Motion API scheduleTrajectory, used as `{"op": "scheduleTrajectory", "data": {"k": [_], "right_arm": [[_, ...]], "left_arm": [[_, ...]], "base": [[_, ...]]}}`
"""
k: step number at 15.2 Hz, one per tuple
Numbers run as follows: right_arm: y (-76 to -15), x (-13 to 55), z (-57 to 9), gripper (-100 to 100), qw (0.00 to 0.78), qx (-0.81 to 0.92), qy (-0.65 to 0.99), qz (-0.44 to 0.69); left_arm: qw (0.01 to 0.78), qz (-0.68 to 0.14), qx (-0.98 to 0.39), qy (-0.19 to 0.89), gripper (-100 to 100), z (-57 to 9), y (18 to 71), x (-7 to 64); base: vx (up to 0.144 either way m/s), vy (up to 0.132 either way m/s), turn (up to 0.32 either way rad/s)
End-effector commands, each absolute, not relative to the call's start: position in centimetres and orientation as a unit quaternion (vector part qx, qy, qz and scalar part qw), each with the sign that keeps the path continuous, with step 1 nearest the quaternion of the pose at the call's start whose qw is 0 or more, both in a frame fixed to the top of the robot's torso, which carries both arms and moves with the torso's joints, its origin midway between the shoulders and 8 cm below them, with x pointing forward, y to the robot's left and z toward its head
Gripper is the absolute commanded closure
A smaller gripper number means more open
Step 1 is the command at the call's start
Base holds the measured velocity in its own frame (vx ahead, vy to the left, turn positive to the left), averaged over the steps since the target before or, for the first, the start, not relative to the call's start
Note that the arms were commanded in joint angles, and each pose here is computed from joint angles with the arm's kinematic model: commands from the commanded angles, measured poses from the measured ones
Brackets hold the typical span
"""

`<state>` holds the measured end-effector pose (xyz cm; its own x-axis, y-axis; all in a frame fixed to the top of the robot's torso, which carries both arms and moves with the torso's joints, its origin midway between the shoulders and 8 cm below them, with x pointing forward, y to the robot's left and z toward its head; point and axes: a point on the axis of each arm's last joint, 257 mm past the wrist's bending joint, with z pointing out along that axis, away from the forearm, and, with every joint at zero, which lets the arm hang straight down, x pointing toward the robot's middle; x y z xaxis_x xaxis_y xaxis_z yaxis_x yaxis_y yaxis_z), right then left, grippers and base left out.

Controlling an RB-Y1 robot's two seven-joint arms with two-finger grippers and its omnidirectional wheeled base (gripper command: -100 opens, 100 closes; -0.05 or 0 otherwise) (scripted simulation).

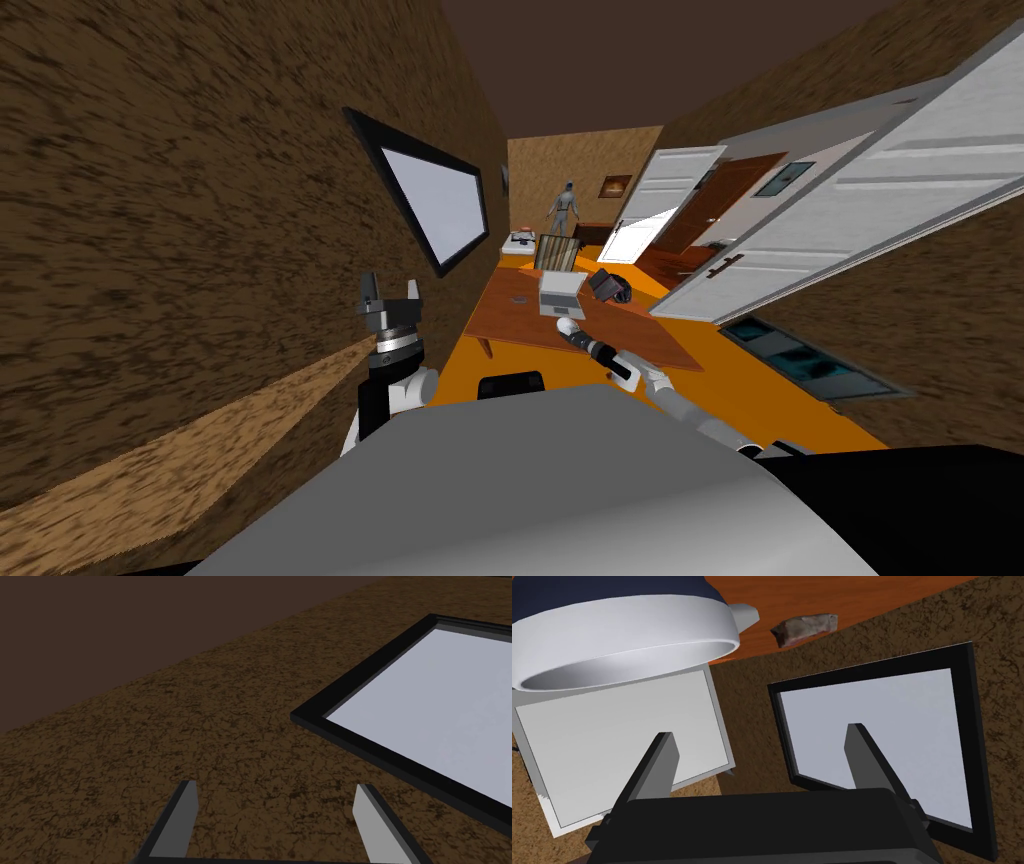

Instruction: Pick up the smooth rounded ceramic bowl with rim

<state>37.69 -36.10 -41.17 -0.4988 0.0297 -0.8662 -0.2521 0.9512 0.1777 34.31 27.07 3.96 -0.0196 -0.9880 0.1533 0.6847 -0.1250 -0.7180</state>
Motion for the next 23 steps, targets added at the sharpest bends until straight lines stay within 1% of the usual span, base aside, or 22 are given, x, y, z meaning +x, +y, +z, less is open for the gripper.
{"op": "scheduleTrajectory", "data": {"k": [1,6,7,9,11,12,16,18,20,23], "right_arm": [[-37.7,37.0,-42.5,-100,0.481,-0.087,0.865,0.118],[-40.6,35.6,-44.5,-100,0.454,-0.108,0.881,0.084],[-41.9,34.9,-45.3,-100,0.438,-0.136,0.886,0.063],[-42.8,34.4,-45.8,-100,0.431,-0.132,0.891,0.057],[-45.0,33.2,-46.9,-100,0.408,-0.155,0.899,0.031],[-45.0,33.2,-46.9,-100,0.408,-0.155,0.899,0.031],[-49.6,30.7,-48.6,-100,0.360,-0.199,0.911,-0.018],[-53.1,28.4,-49.4,-100,0.316,-0.243,0.915,-0.055],[-55.4,26.9,-49.8,-100,0.290,-0.259,0.918,-0.076],[-56.0,26.4,-49.9,-100,0.284,-0.256,0.920,-0.080]], "left_arm": [[0.619,-0.675,-0.327,0.232,0,4.0,27.1,34.3],[0.619,-0.675,-0.327,0.232,0,4.0,27.1,34.3],[0.619,-0.675,-0.327,0.232,0,4.0,27.1,34.3],[0.619,-0.675,-0.327,0.232,0,4.0,27.1,34.3],[0.619,-0.675,-0.327,0.232,0,4.0,27.1,34.3],[0.619,-0.675,-0.327,0.232,0,4.0,27.1,34.3],[0.619,-0.675,-0.327,0.232,0,4.0,27.1,34.3],[0.619,-0.675,-0.327,0.232,0,4.0,27.1,34.3],[0.619,-0.675,-0.327,0.232,0,4.0,27.1,34.3],[0.619,-0.675,-0.327,0.232,0,4.0,27.1,34.3]], "base": [[0.052,0.118,0.171],[0.016,0.069,0.081],[0.029,0.081,0.112],[0.038,0.082,0.094],[0.023,0.091,0.125],[0.025,0.068,0.054],[0.031,0.098,0.147],[0.040,0.143,0.187],[0.049,0.144,0.159],[0.031,0.068,0.042]]}}
